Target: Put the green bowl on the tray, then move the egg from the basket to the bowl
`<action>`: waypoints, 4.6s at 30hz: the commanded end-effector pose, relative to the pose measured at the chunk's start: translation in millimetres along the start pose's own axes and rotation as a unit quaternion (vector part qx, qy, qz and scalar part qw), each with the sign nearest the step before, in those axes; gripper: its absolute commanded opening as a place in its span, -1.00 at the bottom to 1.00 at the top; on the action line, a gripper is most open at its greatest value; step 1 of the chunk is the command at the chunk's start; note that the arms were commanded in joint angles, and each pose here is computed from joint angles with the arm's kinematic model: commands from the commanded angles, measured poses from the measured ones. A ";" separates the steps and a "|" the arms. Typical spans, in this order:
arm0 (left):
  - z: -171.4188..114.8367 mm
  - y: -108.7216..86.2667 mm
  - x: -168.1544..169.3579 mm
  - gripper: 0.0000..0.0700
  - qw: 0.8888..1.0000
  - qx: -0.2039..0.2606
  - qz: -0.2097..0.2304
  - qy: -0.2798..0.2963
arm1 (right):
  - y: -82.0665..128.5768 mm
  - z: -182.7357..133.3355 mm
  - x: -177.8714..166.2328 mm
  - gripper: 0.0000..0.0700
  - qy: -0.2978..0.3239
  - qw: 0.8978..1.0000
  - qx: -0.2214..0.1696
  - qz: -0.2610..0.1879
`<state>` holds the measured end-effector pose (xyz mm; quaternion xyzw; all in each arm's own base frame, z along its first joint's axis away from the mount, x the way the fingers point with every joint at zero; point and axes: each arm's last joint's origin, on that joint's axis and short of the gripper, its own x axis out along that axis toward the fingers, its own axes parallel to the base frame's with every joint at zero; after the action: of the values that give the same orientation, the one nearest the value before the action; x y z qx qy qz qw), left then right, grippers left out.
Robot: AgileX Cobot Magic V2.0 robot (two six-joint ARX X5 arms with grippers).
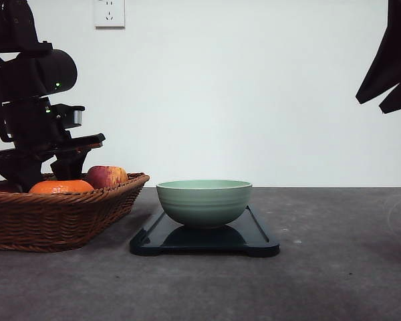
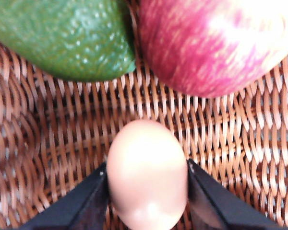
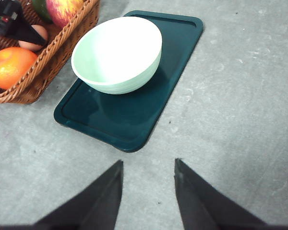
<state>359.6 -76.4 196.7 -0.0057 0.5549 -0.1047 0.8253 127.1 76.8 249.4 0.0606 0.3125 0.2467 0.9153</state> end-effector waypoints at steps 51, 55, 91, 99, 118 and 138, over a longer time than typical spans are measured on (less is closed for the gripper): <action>2.0 -156.6 -66.7 -0.47 0.932 0.207 -0.183 -0.233 | 1.3 1.3 0.1 -0.40 -0.002 1.000 -0.012 0.003; 1.6 -158.4 -42.8 -0.47 0.940 0.207 -0.178 -0.206 | 1.0 0.3 0.1 -0.40 0.003 1.000 -0.011 0.001; -0.6 -161.9 35.9 -0.45 0.952 0.204 -0.160 -0.160 | -0.3 -4.5 0.0 -0.40 0.028 1.000 -0.008 -0.005; -0.8 -161.8 37.1 -0.44 0.953 0.204 -0.160 -0.159 | -0.3 -4.5 0.0 -0.40 0.028 1.000 -0.008 -0.005; -3.4 -161.1 45.2 0.03 0.958 0.191 -0.159 -0.142 | -0.4 -4.7 -0.1 -0.40 0.029 1.000 -0.007 -0.005; 26.0 -171.1 -8.3 0.03 0.974 0.164 -0.142 -0.065 | -0.7 -5.9 -0.1 -0.40 0.035 0.999 -0.007 -0.007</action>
<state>351.1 -240.2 233.3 0.0432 0.4641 -0.3081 0.8294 123.3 74.6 243.1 0.0456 0.3473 0.2401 0.9053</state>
